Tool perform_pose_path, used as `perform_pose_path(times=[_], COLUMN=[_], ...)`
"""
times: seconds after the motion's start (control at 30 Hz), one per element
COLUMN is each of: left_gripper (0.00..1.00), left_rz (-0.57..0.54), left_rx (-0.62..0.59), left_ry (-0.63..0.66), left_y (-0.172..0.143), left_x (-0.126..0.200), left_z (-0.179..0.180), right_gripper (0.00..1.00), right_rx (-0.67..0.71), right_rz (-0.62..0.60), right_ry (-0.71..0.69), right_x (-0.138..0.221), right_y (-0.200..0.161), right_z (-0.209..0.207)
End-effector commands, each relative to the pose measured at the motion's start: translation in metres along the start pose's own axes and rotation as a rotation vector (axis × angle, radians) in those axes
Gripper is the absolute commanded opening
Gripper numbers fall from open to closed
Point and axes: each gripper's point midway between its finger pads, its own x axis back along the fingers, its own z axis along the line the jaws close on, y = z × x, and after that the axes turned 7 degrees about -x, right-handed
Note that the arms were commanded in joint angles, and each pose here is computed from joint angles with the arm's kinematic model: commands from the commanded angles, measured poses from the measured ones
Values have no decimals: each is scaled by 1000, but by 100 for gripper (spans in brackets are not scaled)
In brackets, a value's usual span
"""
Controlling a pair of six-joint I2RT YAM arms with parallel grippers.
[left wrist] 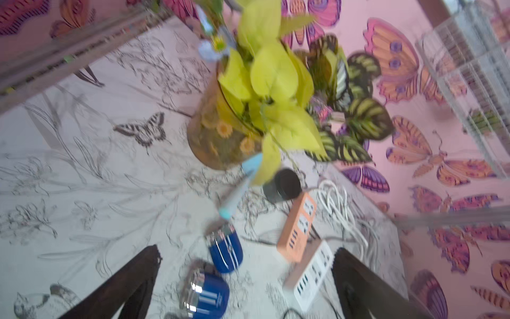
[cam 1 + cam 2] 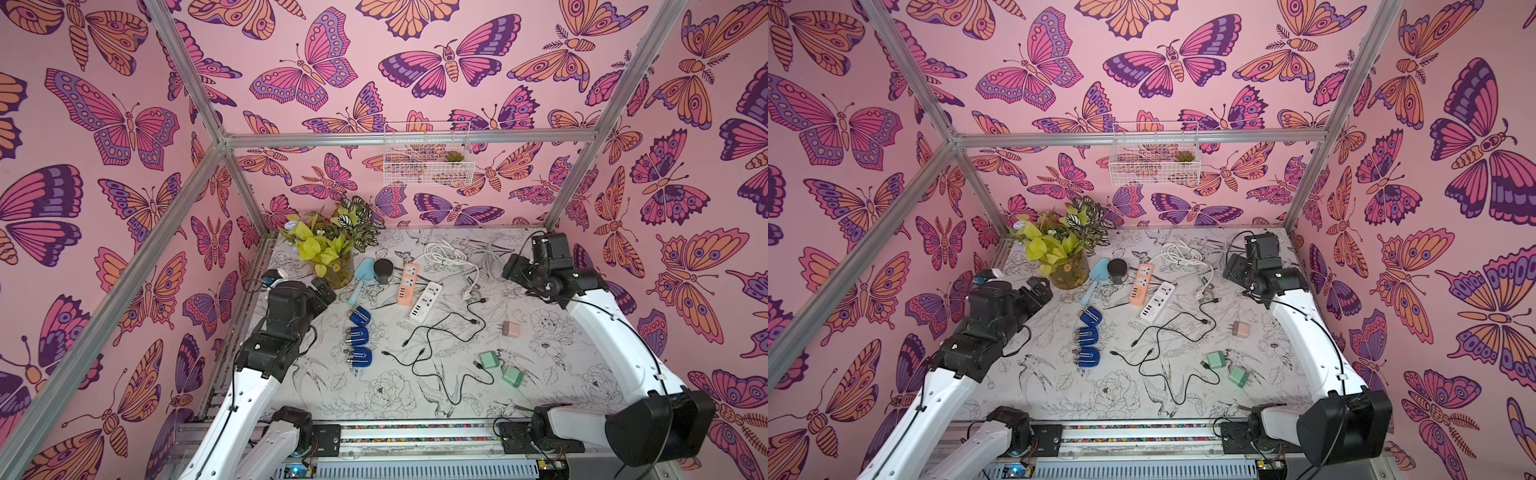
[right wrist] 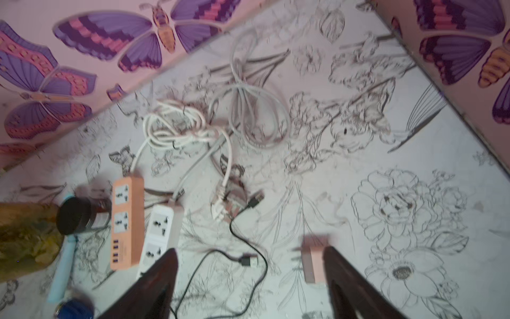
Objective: Charge the electric shaver
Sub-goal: Pick up the charging cable from the center of the board.
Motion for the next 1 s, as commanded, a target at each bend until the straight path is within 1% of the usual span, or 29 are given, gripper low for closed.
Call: perform_pose_path(times=[0.0, 0.03, 0.1, 0.17, 0.23, 0.33, 0.4, 0.47, 0.53, 0.6, 0.67, 0.77, 0.8, 0.9, 0.97], left_gripper=[100, 100, 100, 100, 100, 100, 100, 100, 100, 99, 91, 80, 76, 71, 69], left_rz=[220, 237, 244, 246, 238, 212, 208, 220, 224, 254, 294, 378, 405, 467, 506], left_rx=[-53, -88, -165, -225, -307, -446, -503, -519, -511, -525, -531, -535, -534, -561, -596], left_ry=[9, 8, 9, 14, 6, -8, -17, -41, -99, -147, -179, -200, -228, -349, -389], left_y=[-54, -63, -75, -82, -85, -87, -89, -96, -103, -120, -132, -155, -163, -186, -201], left_x=[9, 10, 12, 11, 10, 9, 4, -7, -17, -33, -42, -55, -58, -63, -70], left_z=[-11, -18, -30, -40, -54, -81, -99, -114, -133, -150, -162, -171, -176, -196, -202], right_gripper=[63, 60, 59, 54, 49, 47, 45, 44, 40, 37, 37, 37, 37, 36, 36], right_rx=[-14, -16, -34, -46, -69, -120, -158, -189, -211, -237, -242, -232, -236, -271, -273], right_rz=[245, 263, 297, 343, 382, 438, 452, 463, 473, 489, 503, 521, 534, 551, 544], right_ry=[-96, -115, -149, -161, -174, -195, -184, -168, -141, -128, -124, -115, -113, -108, -111], right_x=[-8, -16, -29, -42, -55, -81, -94, -105, -113, -117, -118, -116, -115, -112, -107], right_y=[-53, -57, -60, -62, -63, -68, -70, -72, -74, -79, -87, -101, -108, -118, -117], right_z=[-21, -24, -28, -26, -24, -24, -21, -17, -11, -8, -5, 1, 2, 0, -2])
